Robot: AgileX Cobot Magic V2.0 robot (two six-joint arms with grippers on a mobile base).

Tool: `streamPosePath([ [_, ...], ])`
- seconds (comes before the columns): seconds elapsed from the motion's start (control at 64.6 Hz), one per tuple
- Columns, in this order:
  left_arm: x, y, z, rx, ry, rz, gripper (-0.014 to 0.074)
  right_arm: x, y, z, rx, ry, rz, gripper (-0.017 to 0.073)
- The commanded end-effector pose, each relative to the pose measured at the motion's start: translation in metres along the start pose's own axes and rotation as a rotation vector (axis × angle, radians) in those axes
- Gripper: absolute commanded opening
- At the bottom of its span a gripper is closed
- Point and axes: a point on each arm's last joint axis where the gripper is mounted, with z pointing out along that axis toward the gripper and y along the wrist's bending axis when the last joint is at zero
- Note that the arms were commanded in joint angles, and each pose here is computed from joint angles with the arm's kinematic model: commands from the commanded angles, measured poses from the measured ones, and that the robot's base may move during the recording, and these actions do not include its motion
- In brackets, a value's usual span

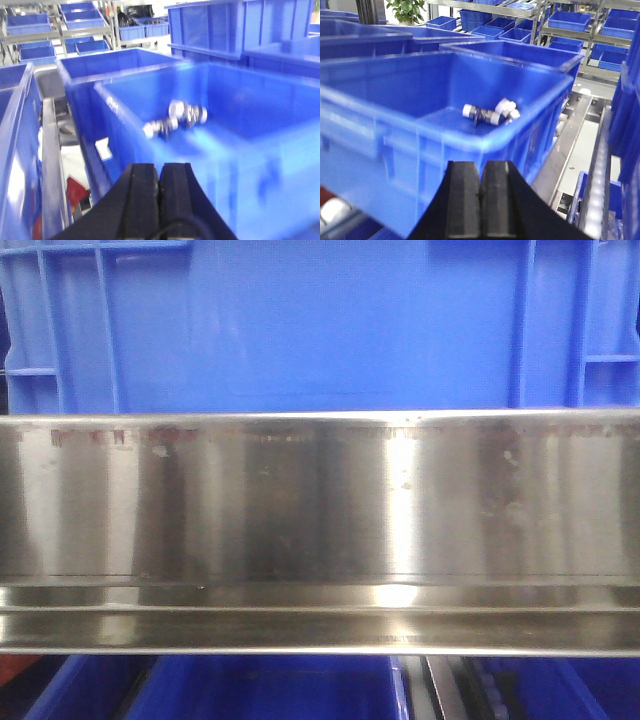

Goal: Place valve from conveyor to right shelf box

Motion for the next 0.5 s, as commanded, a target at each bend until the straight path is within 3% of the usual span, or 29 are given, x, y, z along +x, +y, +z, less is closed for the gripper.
streamPosePath([
  [0.0, 0.017, 0.0, -0.013, 0.011, -0.042, -0.015, -0.0111, 0.017, -0.001, -0.005, 0.018, -0.034, -0.01, -0.0162],
  [0.217, 0.058, -0.001, -0.024, 0.014, -0.04, -0.014, -0.0111, 0.068, -0.001, -0.006, 0.029, -0.026, -0.005, -0.0162],
  [0.48, 0.08, -0.003, -0.018, 0.025, -0.043, -0.008, -0.0111, 0.087, -0.002, 0.0, 0.036, -0.018, -0.003, -0.0162],
])
